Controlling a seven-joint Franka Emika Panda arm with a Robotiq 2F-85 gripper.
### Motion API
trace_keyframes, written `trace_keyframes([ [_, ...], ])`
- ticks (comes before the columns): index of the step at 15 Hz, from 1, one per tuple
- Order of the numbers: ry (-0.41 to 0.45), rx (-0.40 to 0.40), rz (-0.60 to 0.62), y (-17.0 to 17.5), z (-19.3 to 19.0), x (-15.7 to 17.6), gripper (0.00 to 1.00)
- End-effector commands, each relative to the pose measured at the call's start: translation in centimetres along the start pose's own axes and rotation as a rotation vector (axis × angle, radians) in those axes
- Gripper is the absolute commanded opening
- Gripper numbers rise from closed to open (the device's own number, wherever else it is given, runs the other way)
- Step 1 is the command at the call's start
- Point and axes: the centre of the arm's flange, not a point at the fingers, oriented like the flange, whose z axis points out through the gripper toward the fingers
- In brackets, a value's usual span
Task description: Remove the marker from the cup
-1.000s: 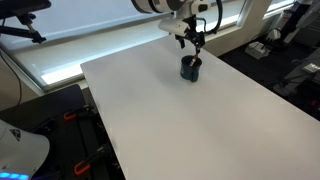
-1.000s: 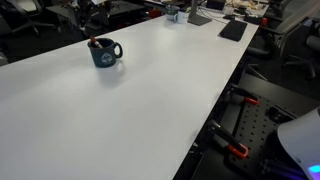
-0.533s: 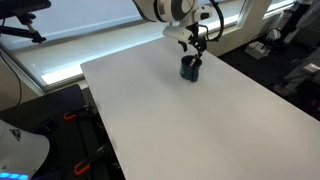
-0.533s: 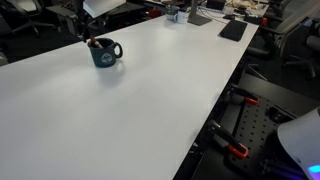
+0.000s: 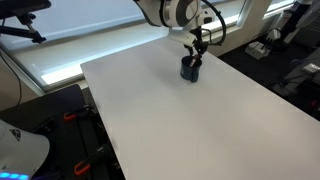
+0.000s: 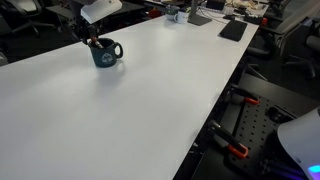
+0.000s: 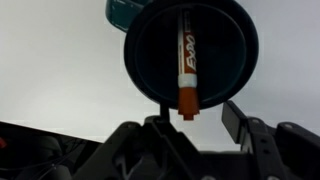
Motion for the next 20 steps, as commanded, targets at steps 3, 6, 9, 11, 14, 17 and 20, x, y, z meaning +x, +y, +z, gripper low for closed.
trace_keyframes([
  [3, 0.003, -0.009, -0.001, 0.5, 0.7, 1.6, 0.12],
  [6, -0.003, -0.019, 0.005, 0.8, 0.9, 1.9, 0.0],
  [9, -0.01, -0.025, 0.008, 1.0, 1.2, 1.8, 0.0],
  [11, -0.009, -0.025, 0.008, 1.0, 1.2, 1.8, 0.0],
  [14, -0.013, -0.028, 0.003, 1.0, 0.8, 1.9, 0.27],
  [17, -0.016, -0.04, 0.004, 1.0, 0.2, 2.0, 0.47],
  [20, -0.021, -0.049, -0.002, 1.1, -0.6, 2.2, 0.71],
])
